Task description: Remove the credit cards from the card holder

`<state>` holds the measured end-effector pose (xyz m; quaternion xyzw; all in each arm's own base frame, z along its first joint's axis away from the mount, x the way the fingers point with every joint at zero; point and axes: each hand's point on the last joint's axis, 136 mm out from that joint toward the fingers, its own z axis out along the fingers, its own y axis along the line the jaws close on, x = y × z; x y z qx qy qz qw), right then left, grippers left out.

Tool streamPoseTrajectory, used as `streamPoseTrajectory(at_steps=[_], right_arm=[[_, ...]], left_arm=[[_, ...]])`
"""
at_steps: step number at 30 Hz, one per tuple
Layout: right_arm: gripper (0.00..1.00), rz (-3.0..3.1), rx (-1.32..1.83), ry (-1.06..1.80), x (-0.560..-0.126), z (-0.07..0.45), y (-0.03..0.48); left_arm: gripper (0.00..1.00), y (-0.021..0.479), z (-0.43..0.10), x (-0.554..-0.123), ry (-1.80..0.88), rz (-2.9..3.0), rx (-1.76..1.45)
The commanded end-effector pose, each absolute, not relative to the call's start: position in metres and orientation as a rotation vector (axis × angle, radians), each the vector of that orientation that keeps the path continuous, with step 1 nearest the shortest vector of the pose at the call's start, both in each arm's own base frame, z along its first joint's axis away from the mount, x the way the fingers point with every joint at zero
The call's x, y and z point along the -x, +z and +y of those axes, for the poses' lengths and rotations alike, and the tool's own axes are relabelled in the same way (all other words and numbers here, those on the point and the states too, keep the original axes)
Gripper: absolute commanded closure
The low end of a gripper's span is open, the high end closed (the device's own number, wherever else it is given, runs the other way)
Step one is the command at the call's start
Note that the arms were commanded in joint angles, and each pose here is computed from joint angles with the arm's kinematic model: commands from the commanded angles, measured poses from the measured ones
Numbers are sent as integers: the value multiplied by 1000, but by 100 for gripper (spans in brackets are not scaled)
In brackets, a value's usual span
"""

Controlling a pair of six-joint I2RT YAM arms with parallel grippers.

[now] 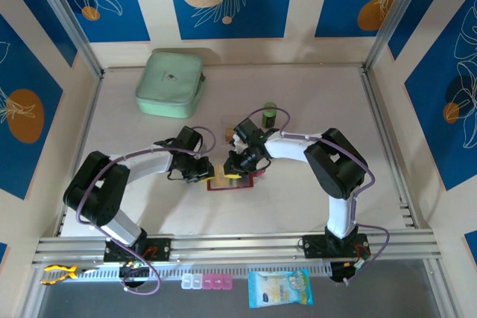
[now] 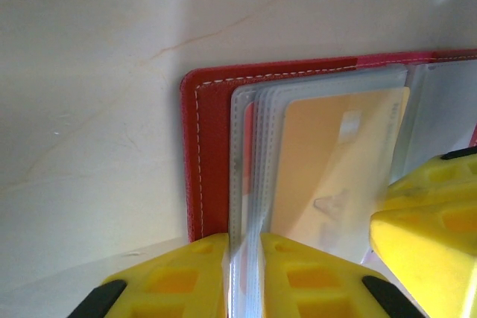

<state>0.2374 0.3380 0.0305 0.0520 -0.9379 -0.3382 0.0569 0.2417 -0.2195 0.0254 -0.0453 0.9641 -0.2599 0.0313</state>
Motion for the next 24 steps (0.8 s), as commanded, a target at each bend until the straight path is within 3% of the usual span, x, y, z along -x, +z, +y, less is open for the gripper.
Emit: streamPoseTrajectory(at_steps=[1, 24], right_arm=[[80, -2807, -172, -1052, -233, 342, 28], [75, -2914, -159, -930, -239, 323, 37]], left_arm=[[82, 27, -216, -244, -774, 2975, 137], [82, 32, -216, -247, -775, 2955, 131]])
